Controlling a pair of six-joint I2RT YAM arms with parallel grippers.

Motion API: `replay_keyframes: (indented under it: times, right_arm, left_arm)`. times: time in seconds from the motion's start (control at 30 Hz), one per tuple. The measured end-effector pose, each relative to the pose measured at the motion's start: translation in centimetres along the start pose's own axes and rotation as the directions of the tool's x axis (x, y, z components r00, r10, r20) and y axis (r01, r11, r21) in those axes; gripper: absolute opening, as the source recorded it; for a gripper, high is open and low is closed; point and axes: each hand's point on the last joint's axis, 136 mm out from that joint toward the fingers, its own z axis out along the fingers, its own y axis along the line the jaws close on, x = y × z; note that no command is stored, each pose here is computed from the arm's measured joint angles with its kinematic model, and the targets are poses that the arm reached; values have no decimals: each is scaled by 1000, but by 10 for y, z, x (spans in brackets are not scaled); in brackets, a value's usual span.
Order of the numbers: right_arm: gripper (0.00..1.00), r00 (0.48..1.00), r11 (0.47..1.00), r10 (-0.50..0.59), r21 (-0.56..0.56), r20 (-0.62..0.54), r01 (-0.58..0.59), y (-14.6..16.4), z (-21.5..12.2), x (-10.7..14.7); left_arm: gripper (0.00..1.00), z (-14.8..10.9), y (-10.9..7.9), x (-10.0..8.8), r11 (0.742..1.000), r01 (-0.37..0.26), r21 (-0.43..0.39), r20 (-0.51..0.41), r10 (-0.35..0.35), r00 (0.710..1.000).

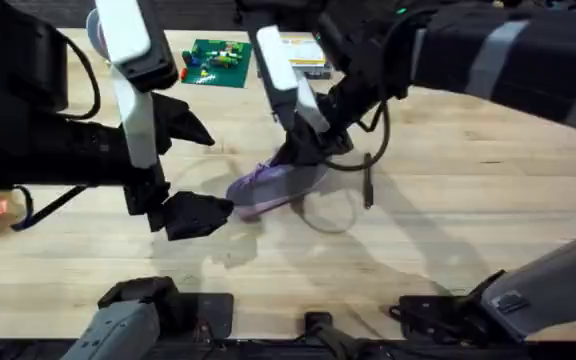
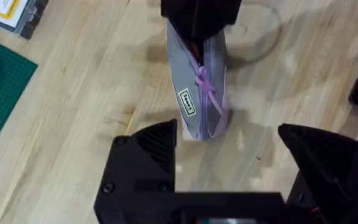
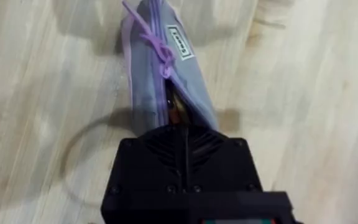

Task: Unzip the bag, pick up the pens from the table one at a time and place them inside, then zip the bag closed.

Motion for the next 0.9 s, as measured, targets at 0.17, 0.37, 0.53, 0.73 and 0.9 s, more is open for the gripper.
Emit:
replay_keyframes:
  times: [0.17,0.37,0.53,0.73,0.9]
  right_arm:
    - [30,1000,998,-12,-54,0,12,9,18,-5]
    - [30,1000,997,-31,-75,-1,31,16,25,-11]
    - [305,1000,996,-28,-85,-5,27,18,25,-10]
    - [996,1000,996,-31,-78,-4,30,16,24,-10]
    - [996,1000,996,-31,-78,-4,30,16,24,-10]
  left_arm:
    - [994,0,0,0,1000,0,0,0,0,1000]
    - [994,0,0,0,1000,0,0,0,0,1000]
    - [994,0,0,0,1000,0,0,0,0,1000]
    - [993,0,0,0,1000,0,0,0,0,1000]
    - [993,0,0,0,1000,0,0,0,0,1000]
